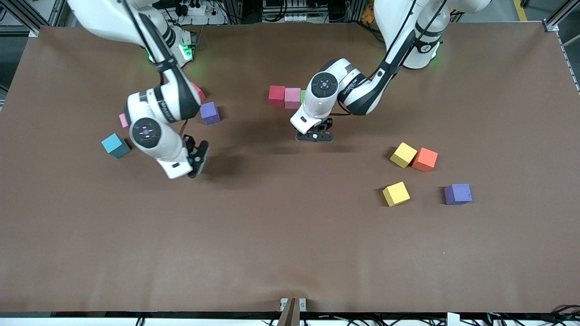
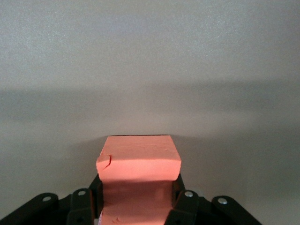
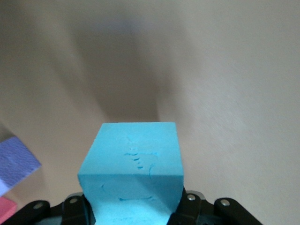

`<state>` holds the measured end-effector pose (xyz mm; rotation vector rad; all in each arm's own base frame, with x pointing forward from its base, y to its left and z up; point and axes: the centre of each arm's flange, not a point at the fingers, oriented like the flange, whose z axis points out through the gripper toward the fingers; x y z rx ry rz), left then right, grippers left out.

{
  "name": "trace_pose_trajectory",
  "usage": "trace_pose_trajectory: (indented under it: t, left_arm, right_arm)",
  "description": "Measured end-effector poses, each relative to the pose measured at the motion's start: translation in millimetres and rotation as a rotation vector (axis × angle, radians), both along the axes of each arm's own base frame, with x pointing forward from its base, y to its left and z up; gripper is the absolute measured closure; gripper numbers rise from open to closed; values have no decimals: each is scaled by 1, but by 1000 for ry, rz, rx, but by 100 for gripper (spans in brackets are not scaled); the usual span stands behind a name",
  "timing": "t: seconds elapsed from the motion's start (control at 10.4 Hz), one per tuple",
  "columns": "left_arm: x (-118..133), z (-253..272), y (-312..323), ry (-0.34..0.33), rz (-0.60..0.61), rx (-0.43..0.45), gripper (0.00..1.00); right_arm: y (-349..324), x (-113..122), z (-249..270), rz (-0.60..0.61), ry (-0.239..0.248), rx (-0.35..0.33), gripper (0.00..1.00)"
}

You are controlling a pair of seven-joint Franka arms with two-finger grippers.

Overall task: Form number 2 with 11 blocks
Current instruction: 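Carry the orange block with the left gripper while the right gripper holds cyan, then lower the orange block under the light pink block and open the left gripper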

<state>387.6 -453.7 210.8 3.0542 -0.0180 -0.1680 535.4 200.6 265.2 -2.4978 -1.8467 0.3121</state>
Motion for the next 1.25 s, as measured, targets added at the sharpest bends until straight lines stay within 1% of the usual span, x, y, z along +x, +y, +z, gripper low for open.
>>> trace_pose_trajectory:
  t: [0.19,0.29,0.48,0.67,0.77,0.87,1.06,1.25]
  left_arm:
    - [0,-1,0,2,1,1,42]
    - [0,-2,0,3,3,2,39]
    - [-1,-5,1,7,12,6,37]
    - [-1,-6,1,9,14,7,36]
    - [-1,-6,1,9,14,7,32]
    - [-1,-6,1,10,14,7,31]
    - [-1,-6,0,9,14,7,1]
    - [1,-4,0,4,17,1,0]
  right_arm:
    - [23,-11,1,41,36,-15,41]
    - [26,-14,1,49,43,-19,41]
    - [23,-16,-1,46,67,-31,41]
    - [22,-16,-1,48,70,-37,41]
    - [22,-16,0,52,67,-40,41]
    - [22,-15,1,52,64,-40,41]
    - [30,-16,4,44,54,-42,41]
    - [50,-22,10,29,54,-57,41]
